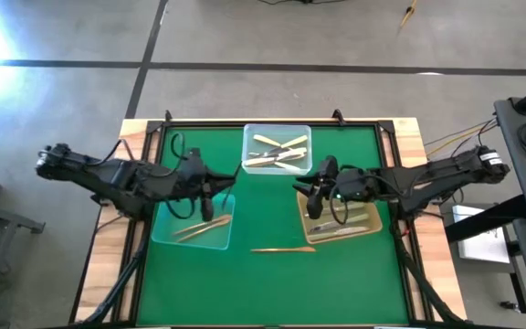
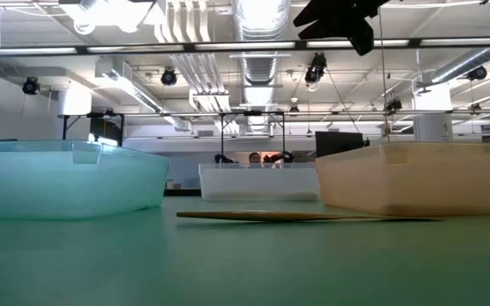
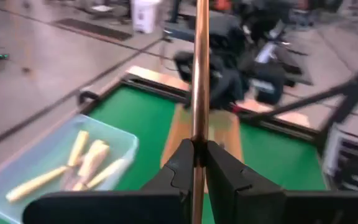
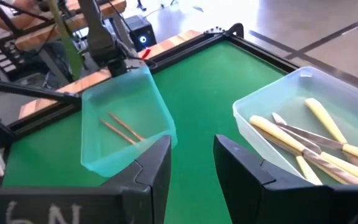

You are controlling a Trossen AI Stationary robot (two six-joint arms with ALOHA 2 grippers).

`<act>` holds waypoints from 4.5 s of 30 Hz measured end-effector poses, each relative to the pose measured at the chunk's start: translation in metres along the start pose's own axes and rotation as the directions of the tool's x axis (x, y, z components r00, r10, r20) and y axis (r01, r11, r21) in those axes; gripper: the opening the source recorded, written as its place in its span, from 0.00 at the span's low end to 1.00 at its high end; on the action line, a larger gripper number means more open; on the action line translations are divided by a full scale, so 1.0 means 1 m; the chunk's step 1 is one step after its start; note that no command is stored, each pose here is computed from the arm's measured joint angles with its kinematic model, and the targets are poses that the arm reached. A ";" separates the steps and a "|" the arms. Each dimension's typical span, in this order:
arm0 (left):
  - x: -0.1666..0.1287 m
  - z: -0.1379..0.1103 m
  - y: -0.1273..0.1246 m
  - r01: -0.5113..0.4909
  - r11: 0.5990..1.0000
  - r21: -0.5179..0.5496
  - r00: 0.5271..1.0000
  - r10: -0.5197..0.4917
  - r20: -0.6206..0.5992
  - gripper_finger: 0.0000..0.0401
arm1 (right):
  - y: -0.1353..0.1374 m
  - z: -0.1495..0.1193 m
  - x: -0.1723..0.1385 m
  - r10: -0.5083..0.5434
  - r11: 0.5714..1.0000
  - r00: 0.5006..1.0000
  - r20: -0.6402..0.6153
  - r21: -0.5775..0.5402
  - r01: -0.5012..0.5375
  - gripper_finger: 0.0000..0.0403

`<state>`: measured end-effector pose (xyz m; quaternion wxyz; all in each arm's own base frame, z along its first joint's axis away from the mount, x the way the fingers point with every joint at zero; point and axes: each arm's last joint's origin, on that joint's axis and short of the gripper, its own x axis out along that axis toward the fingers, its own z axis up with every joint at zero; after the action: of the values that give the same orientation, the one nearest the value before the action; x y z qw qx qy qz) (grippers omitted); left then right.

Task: Sort silverware by color (type)
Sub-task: Put the gold knife into the blue bin

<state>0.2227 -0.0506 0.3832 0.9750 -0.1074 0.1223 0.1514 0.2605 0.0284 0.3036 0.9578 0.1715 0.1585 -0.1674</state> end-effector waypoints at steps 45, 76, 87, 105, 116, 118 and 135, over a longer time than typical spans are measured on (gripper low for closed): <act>-0.036 -0.123 0.050 0.160 0.960 -0.230 0.744 -0.271 -0.611 0.21 | 0.020 -0.057 0.093 0.102 0.993 0.787 -0.609 0.110 -0.043 0.30; -0.033 -0.086 0.034 0.246 0.933 -0.263 0.795 -0.349 -0.495 0.21 | 0.066 -0.105 0.155 0.098 0.850 0.554 -0.827 -0.220 -0.479 0.44; -0.028 -0.084 0.030 0.223 0.917 -0.331 0.805 -0.365 -0.468 0.21 | 0.085 -0.120 0.152 0.088 0.834 0.520 -0.850 -0.222 -0.504 0.42; 0.003 -0.096 0.014 0.210 0.922 -0.326 0.789 -0.356 -0.501 0.21 | 0.097 -0.120 0.154 0.022 0.844 0.668 -0.744 -0.344 -0.411 0.36; 0.006 -0.069 -0.007 0.417 0.874 -0.250 0.799 -0.483 -0.358 0.21 | 0.089 -0.129 0.158 0.038 0.891 0.690 -0.723 -0.288 -0.350 0.35; 0.003 -0.057 -0.009 0.441 0.870 -0.222 0.802 -0.493 -0.337 0.21 | 0.087 -0.133 0.159 0.038 0.899 0.691 -0.722 -0.277 -0.340 0.35; -0.037 0.031 -0.013 0.511 0.859 -0.019 0.849 -0.508 -0.147 0.21 | 0.072 -0.151 0.157 -0.006 0.914 0.698 -0.716 -0.286 -0.286 0.18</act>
<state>0.1992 -0.0645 0.4248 0.9696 -0.1368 0.1623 -0.1218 0.3908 0.1081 0.1327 0.8488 0.0471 0.5262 0.0192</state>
